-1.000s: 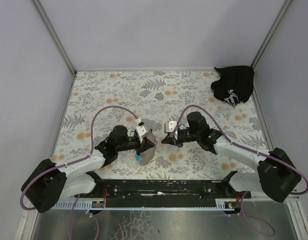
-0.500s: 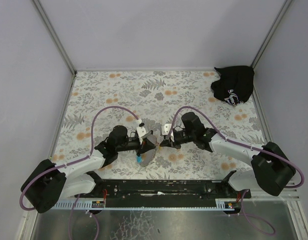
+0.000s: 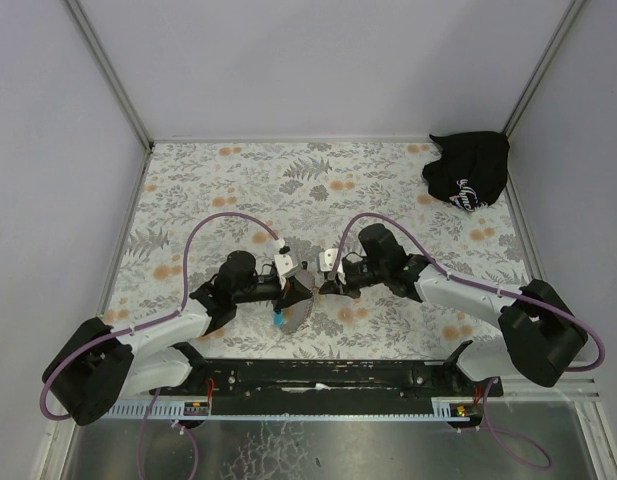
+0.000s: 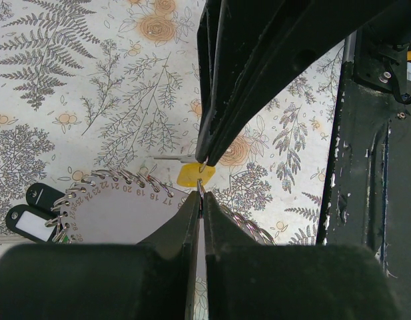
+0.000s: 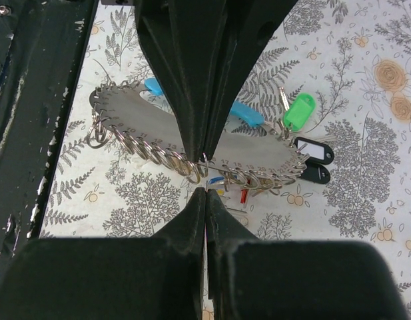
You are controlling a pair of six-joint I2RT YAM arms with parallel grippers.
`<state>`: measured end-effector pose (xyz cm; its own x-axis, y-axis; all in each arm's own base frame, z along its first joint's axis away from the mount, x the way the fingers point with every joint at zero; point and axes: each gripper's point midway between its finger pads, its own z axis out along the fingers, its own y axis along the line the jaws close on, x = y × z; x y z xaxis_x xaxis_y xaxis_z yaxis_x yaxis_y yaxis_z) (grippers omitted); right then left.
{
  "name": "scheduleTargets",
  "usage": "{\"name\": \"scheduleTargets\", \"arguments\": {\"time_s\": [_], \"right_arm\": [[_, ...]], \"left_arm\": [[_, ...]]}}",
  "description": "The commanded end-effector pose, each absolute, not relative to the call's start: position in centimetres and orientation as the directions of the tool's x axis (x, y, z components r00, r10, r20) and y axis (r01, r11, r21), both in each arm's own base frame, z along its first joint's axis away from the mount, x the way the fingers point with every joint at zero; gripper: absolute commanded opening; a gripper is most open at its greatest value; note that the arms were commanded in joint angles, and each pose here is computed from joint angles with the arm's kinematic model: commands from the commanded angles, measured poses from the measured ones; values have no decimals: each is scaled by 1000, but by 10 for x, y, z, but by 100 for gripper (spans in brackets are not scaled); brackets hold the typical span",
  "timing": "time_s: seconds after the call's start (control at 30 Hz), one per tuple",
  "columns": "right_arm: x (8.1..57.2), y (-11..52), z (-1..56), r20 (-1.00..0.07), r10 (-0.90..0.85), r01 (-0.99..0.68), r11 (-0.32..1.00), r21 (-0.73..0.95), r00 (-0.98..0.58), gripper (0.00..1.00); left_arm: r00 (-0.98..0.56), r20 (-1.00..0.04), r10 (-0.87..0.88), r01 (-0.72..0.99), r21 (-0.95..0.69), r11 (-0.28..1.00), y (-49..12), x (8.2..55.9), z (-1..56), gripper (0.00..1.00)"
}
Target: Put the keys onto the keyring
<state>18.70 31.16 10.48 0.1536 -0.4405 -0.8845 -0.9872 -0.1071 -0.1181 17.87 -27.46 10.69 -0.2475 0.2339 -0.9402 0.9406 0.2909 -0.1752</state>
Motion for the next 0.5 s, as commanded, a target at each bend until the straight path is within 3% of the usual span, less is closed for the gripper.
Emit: {"name": "scheduleTargets", "arguments": {"time_s": [0.0, 0.47], "right_arm": [[189, 321, 121, -888, -410, -977, -137, -165, 207, 0], [193, 322, 120, -886, -415, -978, -120, -173, 208, 0]], "left_arm": [[-172, -968, 182, 959, -122, 258, -285, 184, 132, 0], [-172, -968, 181, 961, -125, 246, -286, 183, 133, 0]]}}
